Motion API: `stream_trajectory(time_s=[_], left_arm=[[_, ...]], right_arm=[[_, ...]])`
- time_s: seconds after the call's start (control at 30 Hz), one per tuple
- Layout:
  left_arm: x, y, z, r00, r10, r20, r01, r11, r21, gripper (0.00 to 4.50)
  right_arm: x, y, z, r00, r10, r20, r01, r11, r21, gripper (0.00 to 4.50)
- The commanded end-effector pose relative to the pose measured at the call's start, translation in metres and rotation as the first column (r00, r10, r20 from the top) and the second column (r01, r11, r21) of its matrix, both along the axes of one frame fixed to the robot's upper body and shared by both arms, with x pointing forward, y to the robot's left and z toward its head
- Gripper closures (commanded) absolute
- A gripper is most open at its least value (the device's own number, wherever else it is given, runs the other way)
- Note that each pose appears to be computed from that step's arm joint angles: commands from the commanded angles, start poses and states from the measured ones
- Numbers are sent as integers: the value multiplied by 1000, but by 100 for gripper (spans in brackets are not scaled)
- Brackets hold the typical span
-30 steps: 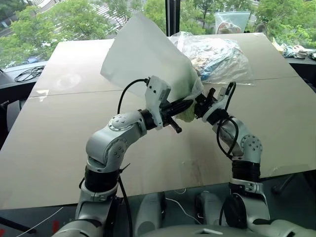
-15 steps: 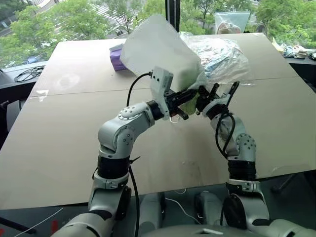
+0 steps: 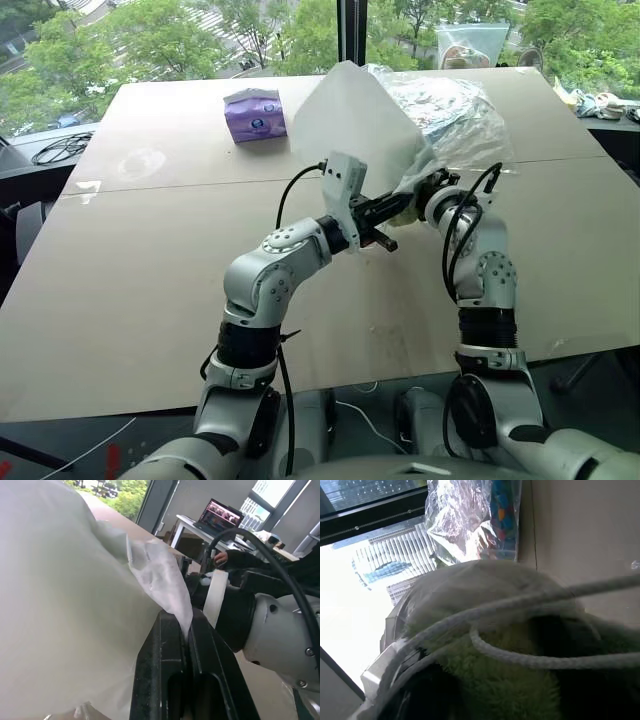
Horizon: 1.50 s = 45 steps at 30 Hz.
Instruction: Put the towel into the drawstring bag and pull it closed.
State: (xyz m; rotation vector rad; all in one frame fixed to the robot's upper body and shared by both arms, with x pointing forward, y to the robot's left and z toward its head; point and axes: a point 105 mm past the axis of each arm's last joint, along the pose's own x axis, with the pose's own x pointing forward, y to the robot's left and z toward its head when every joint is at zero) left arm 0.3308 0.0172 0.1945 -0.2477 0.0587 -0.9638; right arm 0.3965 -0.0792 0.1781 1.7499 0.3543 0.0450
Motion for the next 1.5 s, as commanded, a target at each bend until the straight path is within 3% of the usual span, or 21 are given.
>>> stream_trajectory(time_s=[0.03, 0.1, 0.2, 0.5, 0.67, 0.7, 0.8, 0.9, 0.97, 1.03, 1.17, 1.37, 1.5], left_arm=[[2, 5, 8, 999, 17, 31, -16, 999, -33, 450], [9, 14, 12, 998, 41, 49, -40, 999, -28, 450], [17, 31, 25, 996, 64, 70, -60, 997, -56, 450], [19, 62, 24, 995, 93, 46, -90, 994, -65, 450], [14, 63, 18, 996, 86, 34, -84, 995, -58, 450], [13, 63, 17, 996, 86, 31, -84, 995, -54, 450], [14, 65, 13, 995, 92, 28, -91, 995, -36, 450], [15, 65, 14, 995, 91, 30, -89, 995, -36, 450], [15, 65, 13, 996, 88, 31, -87, 996, -32, 450], [15, 64, 13, 996, 85, 32, -84, 996, -28, 450], [14, 63, 12, 996, 77, 34, -76, 997, -20, 450], [14, 63, 12, 997, 74, 36, -74, 997, -14, 450], [11, 62, 11, 997, 65, 33, -65, 998, -10, 450]], right_arm=[[-20, 64, 39, 973, 202, 114, -194, 978, -75, 5], [-29, 67, 22, 961, 259, 100, -239, 954, -179, 5], [-34, 59, 12, 954, 286, 92, -261, 940, -222, 5], [-48, 39, 13, 915, 365, 169, -326, 919, -221, 5], [-56, 21, 12, 844, 459, 277, -312, 840, -443, 5], [-58, 16, 12, 823, 484, 298, -299, 814, -497, 5], [-79, 10, 13, 654, 669, 354, -180, 592, -786, 5], [-100, 16, -2, 493, 827, 270, -79, 351, -933, 5], [-108, 20, -11, 417, 881, 225, -28, 260, -965, 5], [-111, 23, -14, 374, 903, 211, 16, 221, -975, 5], [-102, 29, -36, 308, 951, 25, 234, -51, -971, 5], [-66, 28, -31, 393, 919, 32, 435, -155, -887, 5], [-57, 32, -26, 387, 920, 68, 465, -131, -875, 5]])
